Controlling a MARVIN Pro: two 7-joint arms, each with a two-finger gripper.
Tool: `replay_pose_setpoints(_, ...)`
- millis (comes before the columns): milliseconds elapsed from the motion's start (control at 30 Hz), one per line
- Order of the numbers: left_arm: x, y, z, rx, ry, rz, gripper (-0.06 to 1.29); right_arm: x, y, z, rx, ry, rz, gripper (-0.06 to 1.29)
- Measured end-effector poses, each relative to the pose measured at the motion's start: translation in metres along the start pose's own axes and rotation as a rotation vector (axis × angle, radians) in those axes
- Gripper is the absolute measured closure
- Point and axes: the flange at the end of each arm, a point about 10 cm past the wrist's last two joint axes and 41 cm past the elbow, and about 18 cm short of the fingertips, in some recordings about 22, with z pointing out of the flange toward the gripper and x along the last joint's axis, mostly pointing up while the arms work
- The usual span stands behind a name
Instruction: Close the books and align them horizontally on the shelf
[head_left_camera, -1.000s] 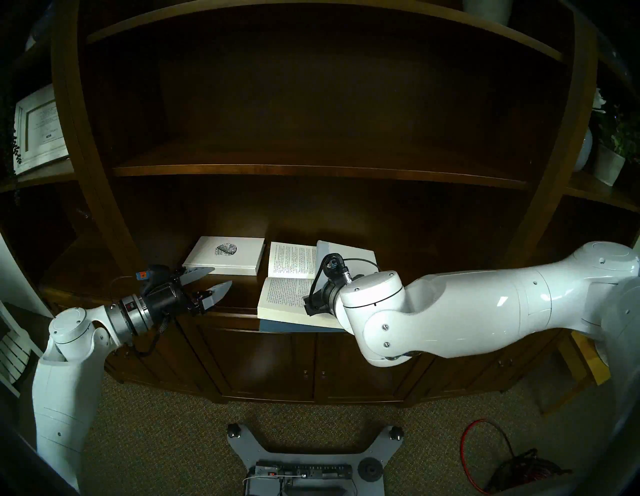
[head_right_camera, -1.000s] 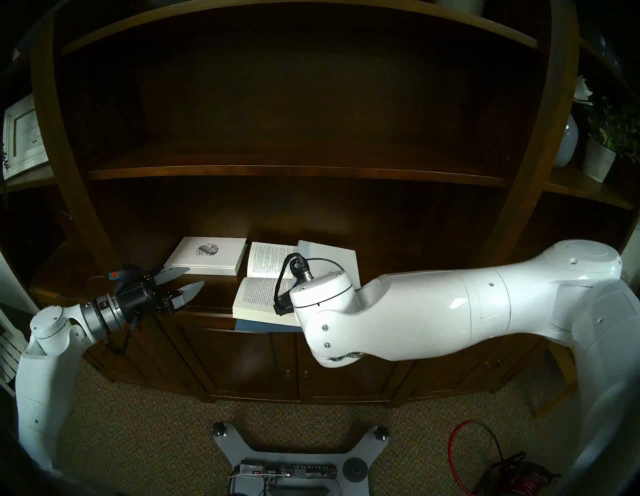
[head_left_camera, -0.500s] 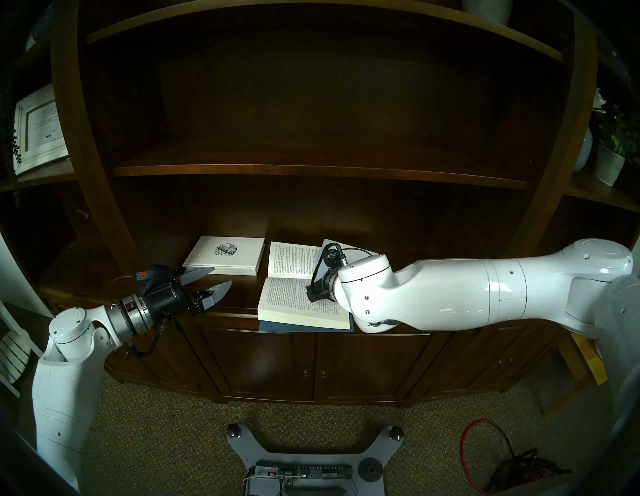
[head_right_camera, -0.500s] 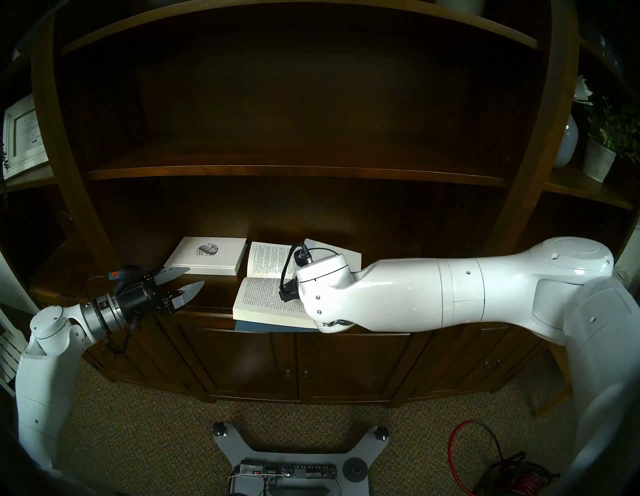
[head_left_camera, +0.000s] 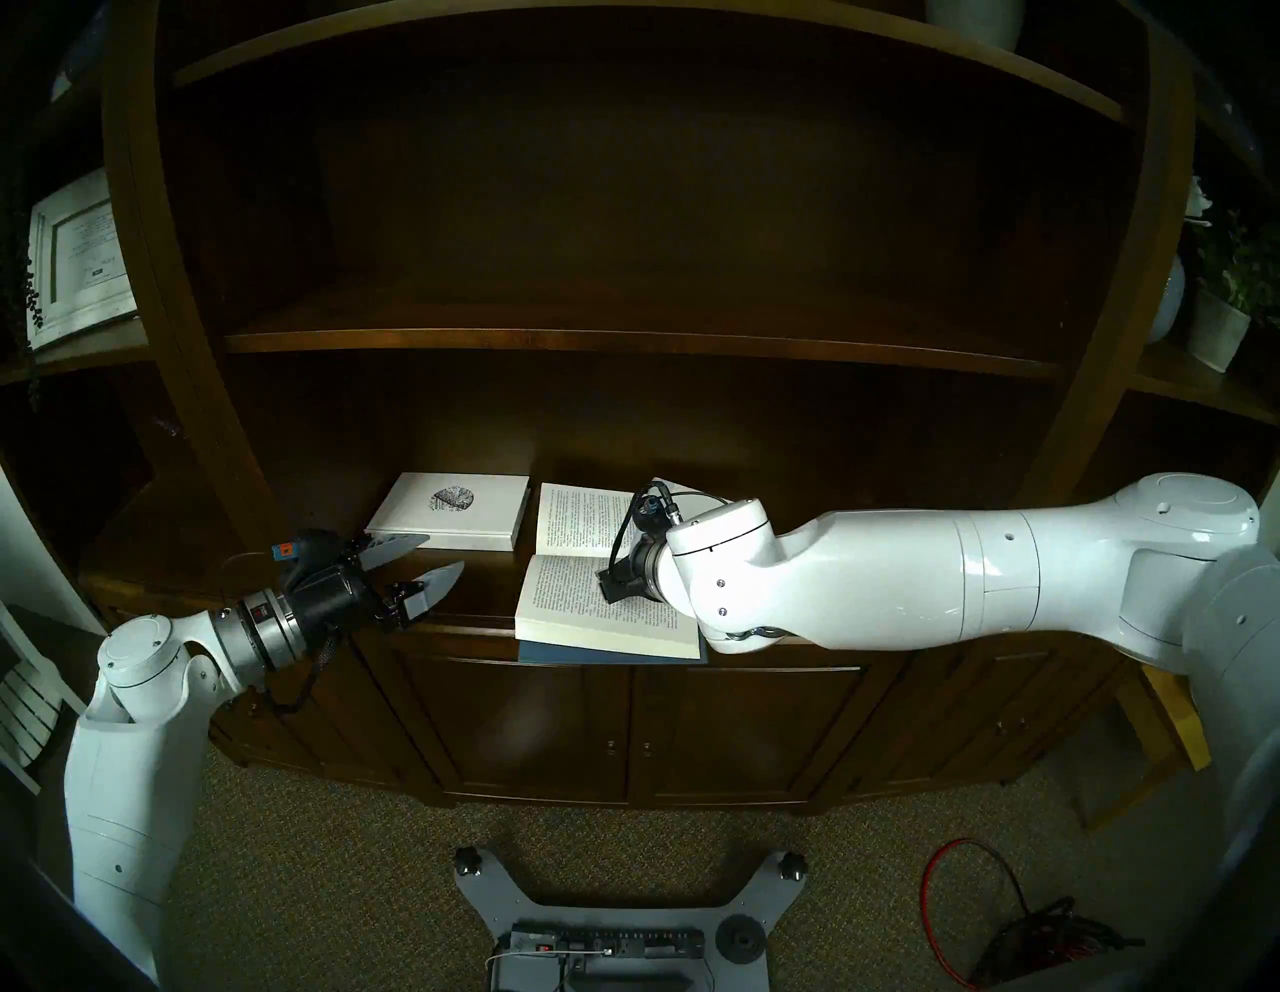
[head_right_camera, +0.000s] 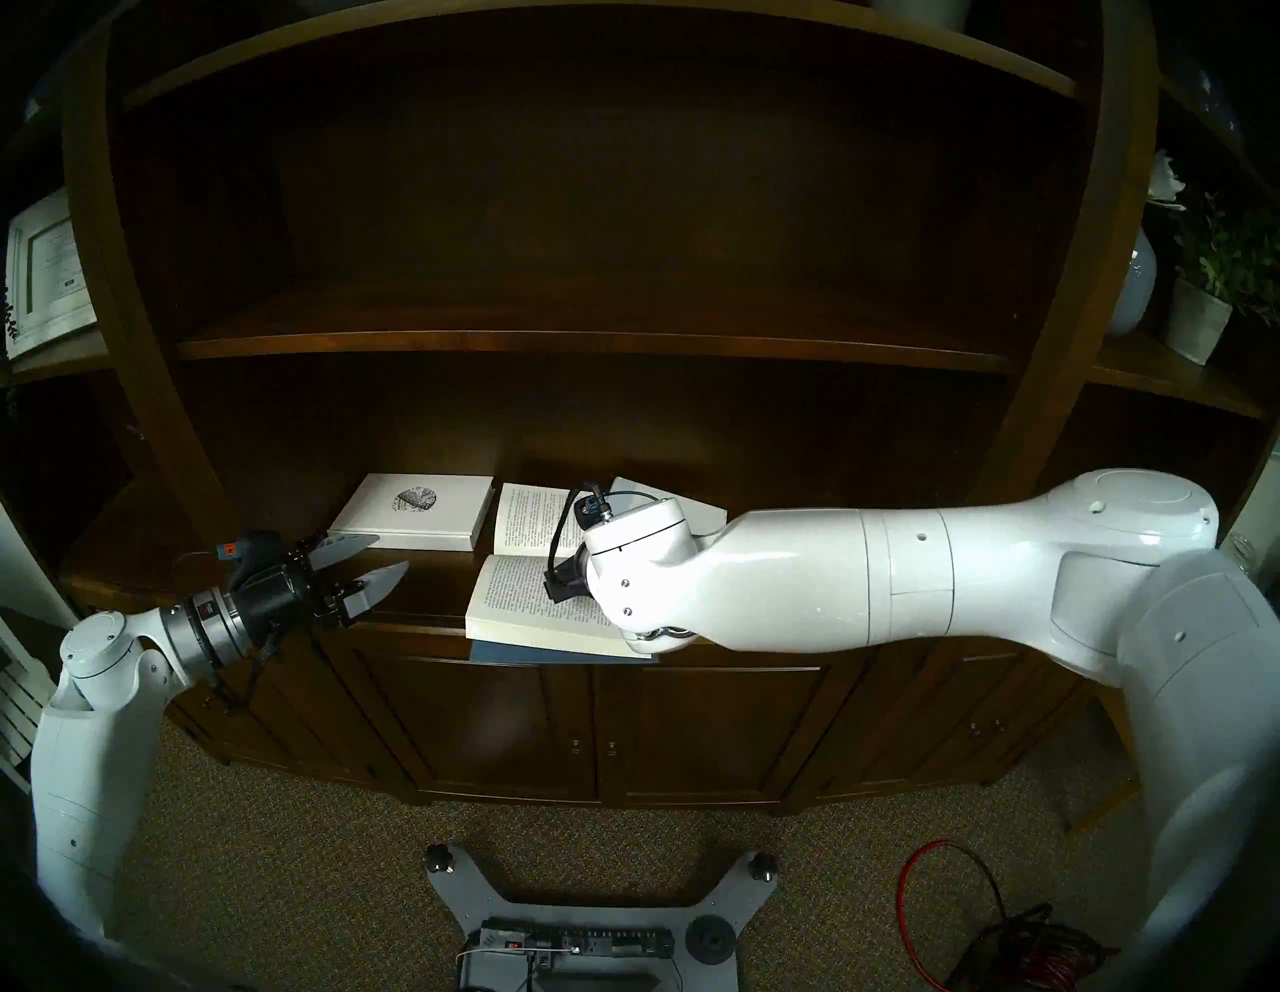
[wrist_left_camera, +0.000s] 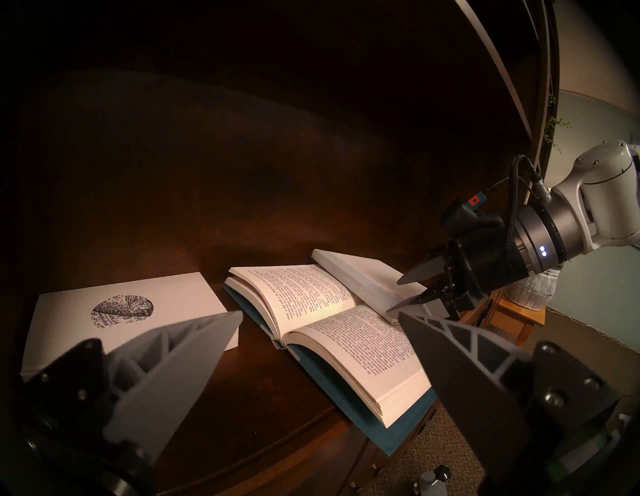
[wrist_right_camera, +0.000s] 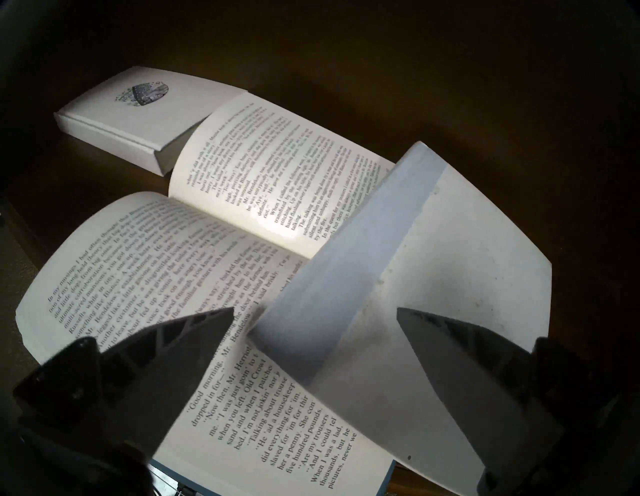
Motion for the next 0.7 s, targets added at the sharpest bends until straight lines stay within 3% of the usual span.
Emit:
replay_pose_setpoints(367,0.0,0.0,0.0,0.0,0.0,0.0,0.0,-0.001,0.0,0.016,-0.18,-0.037,-0.051,-0.01)
replay_pose_setpoints(700,0.0,0.0,0.0,0.0,0.0,0.0,0.0,-0.007,-0.012,-0.003,-0.211,-0.072,-0.077,-0.01)
